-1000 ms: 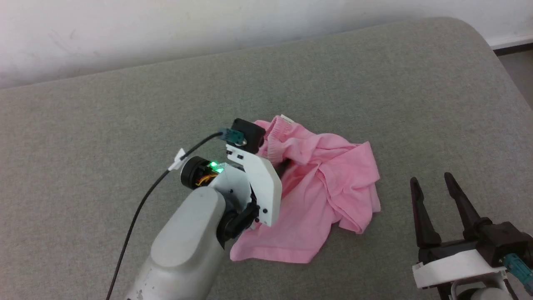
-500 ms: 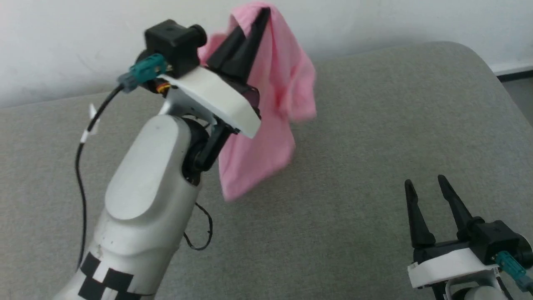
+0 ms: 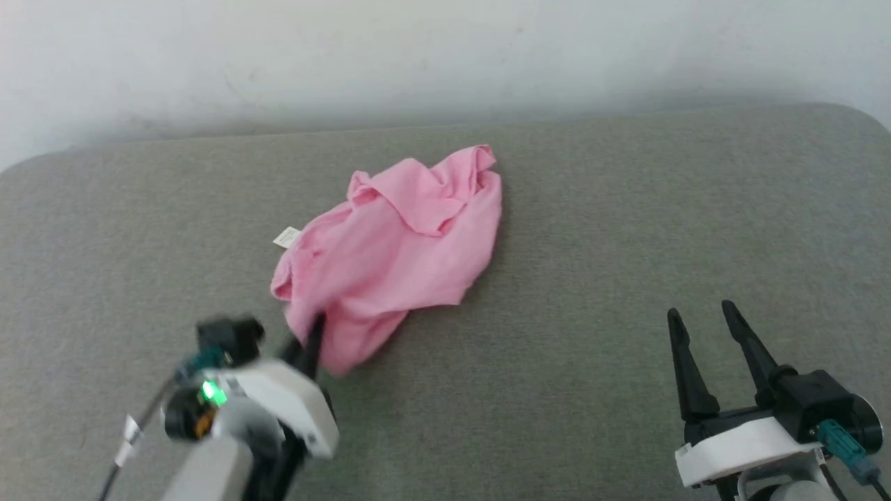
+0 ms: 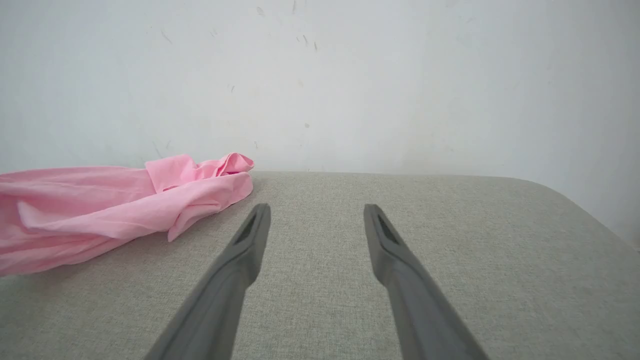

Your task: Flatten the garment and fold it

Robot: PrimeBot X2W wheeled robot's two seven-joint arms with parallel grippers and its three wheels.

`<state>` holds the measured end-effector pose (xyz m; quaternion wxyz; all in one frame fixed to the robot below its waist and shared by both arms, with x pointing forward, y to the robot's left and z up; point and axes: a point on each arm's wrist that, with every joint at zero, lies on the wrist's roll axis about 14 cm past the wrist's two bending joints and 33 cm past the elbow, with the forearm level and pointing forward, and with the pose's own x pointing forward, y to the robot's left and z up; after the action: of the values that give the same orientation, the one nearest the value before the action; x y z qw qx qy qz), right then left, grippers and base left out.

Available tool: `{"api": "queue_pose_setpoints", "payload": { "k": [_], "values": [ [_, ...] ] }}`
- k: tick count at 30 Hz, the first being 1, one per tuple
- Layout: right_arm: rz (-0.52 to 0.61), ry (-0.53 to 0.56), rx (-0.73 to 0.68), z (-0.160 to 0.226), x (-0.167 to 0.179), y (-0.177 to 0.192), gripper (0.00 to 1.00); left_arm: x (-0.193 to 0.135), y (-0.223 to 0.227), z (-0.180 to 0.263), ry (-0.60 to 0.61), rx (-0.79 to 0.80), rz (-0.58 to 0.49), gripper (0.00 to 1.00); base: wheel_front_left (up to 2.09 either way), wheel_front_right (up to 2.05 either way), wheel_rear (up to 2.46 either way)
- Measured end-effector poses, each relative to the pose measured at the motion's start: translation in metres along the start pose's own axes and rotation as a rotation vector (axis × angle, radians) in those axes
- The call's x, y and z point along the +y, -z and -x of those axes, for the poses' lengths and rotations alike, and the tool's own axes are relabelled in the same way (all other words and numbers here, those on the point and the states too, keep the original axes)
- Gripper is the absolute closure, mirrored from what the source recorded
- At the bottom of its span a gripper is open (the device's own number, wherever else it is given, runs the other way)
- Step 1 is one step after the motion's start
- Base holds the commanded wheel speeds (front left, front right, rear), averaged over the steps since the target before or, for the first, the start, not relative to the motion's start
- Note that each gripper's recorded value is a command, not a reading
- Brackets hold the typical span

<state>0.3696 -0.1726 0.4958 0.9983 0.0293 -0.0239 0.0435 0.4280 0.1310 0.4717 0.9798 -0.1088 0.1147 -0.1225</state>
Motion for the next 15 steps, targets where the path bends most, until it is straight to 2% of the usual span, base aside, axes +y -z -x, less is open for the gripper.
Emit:
{"api": "queue_pose_setpoints", "payload": {
  "k": [4,5,6,7,11,15],
  "values": [
    [0.002,-0.036,0.027,-0.005,0.011,0.006,0.0,0.005,0.064,0.035,-0.026,0.199,0.022,1.0,0.0,0.0,0.0],
    [0.002,-0.045,0.033,-0.007,0.014,0.007,0.0,0.006,0.072,0.041,-0.032,0.22,0.014,0.81,0.0,0.0,0.0],
    [0.003,-0.056,0.036,-0.008,0.017,0.008,0.0,0.008,0.077,0.045,-0.038,0.233,0.005,0.43,0.0,0.0,0.0],
    [0.005,-0.064,0.041,-0.009,0.02,0.009,0.0,0.008,0.08,0.048,-0.043,0.239,-0.005,0.0,0.0,0.0,0.0],
    [0.005,-0.095,0.048,-0.011,0.03,0.009,0.0,0.012,0.075,0.053,-0.065,0.201,-0.021,0.0,0.0,0.0,0.0],
    [0.011,-0.118,0.048,-0.012,0.036,0.006,0.0,0.014,0.038,0.054,-0.089,0.011,-0.06,0.0,0.0,0.0,0.0]
  ]
}}
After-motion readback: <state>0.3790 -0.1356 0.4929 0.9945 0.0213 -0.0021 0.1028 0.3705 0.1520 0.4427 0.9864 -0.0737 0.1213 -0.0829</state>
